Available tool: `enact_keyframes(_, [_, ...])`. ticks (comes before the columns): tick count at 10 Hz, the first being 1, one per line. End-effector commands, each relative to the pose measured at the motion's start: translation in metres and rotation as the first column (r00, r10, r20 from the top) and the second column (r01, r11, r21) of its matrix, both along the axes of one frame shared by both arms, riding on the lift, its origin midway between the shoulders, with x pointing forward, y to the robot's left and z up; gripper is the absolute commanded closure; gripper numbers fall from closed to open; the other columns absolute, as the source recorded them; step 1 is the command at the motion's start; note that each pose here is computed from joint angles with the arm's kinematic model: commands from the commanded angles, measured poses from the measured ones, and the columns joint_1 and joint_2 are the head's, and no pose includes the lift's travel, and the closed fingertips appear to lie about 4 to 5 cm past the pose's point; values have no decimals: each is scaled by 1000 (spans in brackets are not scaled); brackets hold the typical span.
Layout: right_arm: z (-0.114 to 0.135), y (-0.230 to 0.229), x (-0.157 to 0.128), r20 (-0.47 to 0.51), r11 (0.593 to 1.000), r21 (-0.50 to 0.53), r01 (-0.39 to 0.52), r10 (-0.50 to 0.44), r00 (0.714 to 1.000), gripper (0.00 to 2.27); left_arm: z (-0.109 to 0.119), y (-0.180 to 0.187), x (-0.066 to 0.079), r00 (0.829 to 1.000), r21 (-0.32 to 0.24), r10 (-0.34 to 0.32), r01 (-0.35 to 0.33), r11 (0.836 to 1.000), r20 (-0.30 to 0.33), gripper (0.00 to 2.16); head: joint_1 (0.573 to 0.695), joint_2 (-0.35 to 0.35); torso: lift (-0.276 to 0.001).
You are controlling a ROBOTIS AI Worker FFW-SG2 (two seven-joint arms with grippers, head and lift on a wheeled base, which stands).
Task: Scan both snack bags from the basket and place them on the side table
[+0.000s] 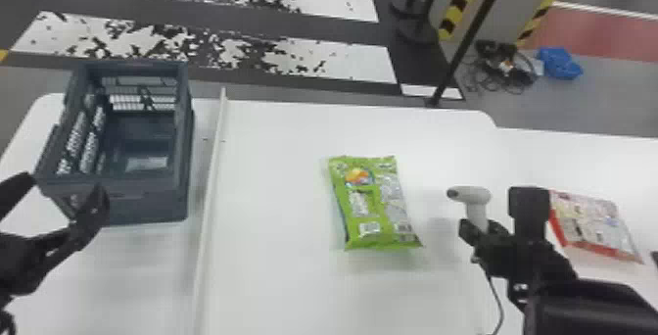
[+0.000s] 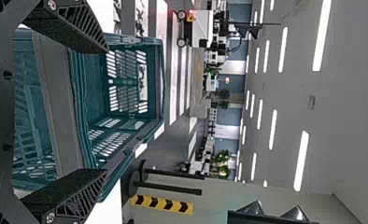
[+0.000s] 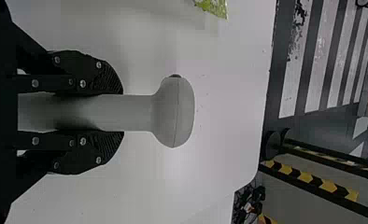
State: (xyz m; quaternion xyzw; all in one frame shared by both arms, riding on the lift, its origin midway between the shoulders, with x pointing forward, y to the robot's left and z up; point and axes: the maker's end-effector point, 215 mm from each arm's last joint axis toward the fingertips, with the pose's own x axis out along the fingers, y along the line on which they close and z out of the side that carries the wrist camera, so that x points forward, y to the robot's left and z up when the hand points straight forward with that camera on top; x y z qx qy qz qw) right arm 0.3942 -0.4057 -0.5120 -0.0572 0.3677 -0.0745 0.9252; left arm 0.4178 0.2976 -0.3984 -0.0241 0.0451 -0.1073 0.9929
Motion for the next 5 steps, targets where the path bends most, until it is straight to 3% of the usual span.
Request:
enact_keyframes(1, [5, 24, -21, -14, 999, 21, -25, 26, 1000, 2256, -3, 0, 0, 1000, -1, 0, 0, 1000, -5, 83, 695, -152, -75])
enact_keyframes(5, [1, 82, -55, -81, 992, 86, -93, 100, 992, 2256, -9, 3, -4, 1000, -6, 12, -12, 1000, -16, 83, 695, -71, -75])
